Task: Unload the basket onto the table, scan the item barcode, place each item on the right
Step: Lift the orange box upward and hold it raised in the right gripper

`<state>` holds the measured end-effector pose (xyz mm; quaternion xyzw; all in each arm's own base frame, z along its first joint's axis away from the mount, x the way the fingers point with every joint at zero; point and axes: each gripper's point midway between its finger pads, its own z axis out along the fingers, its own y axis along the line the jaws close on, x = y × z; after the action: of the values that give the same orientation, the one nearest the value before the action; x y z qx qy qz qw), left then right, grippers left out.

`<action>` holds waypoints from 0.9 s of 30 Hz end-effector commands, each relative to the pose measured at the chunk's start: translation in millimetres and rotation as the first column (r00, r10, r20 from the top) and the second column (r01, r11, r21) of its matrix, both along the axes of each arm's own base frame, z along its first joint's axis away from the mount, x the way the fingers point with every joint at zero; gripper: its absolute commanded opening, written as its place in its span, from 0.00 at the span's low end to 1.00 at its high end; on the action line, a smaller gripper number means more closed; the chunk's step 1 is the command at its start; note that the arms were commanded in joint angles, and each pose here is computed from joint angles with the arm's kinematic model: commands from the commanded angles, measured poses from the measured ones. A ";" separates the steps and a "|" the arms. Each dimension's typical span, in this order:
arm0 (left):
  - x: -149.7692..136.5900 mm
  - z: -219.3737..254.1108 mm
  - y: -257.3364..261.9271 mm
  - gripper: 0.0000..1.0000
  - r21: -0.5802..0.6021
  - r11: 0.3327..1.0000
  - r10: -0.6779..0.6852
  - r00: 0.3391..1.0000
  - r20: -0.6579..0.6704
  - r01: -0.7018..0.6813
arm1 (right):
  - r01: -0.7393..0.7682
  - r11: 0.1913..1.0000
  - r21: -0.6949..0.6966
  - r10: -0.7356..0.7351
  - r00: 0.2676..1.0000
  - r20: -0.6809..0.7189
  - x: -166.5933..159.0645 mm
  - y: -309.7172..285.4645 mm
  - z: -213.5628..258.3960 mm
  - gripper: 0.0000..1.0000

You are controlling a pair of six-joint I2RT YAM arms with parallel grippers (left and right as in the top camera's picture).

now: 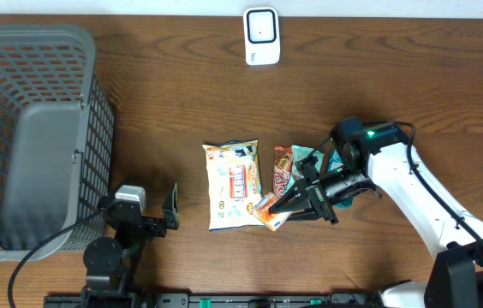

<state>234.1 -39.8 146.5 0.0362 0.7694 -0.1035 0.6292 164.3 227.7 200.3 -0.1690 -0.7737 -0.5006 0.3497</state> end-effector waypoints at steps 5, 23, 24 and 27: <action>-0.9 -12.6 1.4 0.98 0.016 1.000 0.004 0.999 -0.034 -0.003 | 0.030 0.978 0.208 -0.044 0.997 0.066 8.0 6.9 34.2 0.01; -0.9 -12.6 1.4 0.98 0.016 1.000 0.004 0.999 -0.034 -0.003 | 0.000 0.941 0.339 -0.076 0.975 0.209 11.4 8.7 47.6 0.01; -0.9 -12.6 1.4 0.98 0.016 1.000 0.004 0.999 -0.034 -0.003 | 0.000 0.941 0.339 -0.076 0.975 0.209 11.4 8.7 47.6 0.01; -0.9 -12.6 1.4 0.98 0.016 1.000 0.004 0.999 -0.034 -0.003 | -0.002 0.940 0.341 -0.076 0.973 0.216 11.4 8.7 47.6 0.01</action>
<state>234.1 -39.8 146.5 0.0362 0.7694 -0.1035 0.6292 172.7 236.8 236.9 -0.0778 -0.7176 -0.6275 0.2920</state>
